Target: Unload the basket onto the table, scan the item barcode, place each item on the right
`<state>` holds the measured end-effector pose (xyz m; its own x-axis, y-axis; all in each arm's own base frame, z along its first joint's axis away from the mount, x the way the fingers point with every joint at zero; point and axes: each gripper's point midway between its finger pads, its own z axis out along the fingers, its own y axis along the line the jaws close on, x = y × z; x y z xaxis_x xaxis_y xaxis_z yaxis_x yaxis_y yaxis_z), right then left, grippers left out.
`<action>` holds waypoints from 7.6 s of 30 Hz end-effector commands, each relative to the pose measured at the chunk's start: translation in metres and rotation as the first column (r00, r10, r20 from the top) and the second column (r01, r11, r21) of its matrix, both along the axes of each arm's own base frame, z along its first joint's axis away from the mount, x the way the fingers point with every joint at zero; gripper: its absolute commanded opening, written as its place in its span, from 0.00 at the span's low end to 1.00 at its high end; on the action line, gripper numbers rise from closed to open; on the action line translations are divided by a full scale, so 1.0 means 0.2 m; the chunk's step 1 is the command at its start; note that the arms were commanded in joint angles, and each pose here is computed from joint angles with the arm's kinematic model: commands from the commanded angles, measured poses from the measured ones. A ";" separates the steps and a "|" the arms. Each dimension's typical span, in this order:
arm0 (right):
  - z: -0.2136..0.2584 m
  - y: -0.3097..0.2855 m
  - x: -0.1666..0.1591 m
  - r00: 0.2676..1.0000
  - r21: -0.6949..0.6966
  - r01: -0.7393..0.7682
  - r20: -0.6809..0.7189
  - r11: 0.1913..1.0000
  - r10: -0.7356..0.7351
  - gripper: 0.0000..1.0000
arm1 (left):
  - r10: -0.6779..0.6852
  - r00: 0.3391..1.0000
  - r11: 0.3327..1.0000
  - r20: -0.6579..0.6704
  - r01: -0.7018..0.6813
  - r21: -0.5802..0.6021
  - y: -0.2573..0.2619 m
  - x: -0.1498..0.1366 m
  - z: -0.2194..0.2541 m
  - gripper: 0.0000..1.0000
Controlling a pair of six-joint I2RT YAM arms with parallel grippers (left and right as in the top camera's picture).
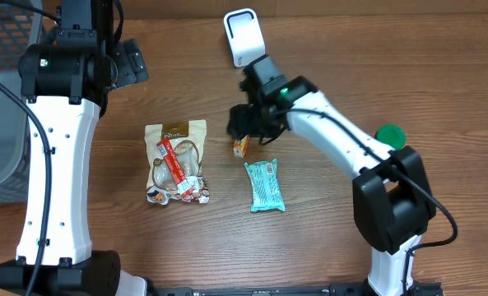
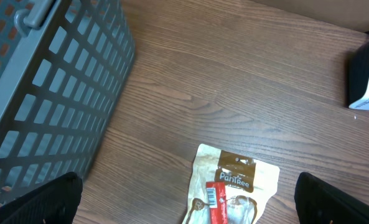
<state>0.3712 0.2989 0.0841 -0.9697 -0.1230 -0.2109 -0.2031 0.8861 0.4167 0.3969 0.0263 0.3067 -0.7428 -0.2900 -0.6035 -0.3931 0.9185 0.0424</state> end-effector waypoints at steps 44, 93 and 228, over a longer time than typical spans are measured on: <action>-0.11 -0.44 -0.45 0.919 -0.362 0.011 -0.363 0.932 -0.152 0.30 | -0.002 1.000 1.000 0.014 0.002 0.016 0.01 0.00 0.03 1.00; -0.29 -0.72 -0.46 0.952 -0.686 0.120 -0.125 0.718 -0.280 0.12 | -0.009 1.000 1.000 0.014 0.009 0.016 0.00 0.00 0.03 1.00; 1.52 -0.52 0.55 0.270 -0.440 0.082 0.873 0.894 0.405 0.03 | -0.009 1.000 1.000 0.014 0.009 0.016 0.00 0.00 0.03 1.00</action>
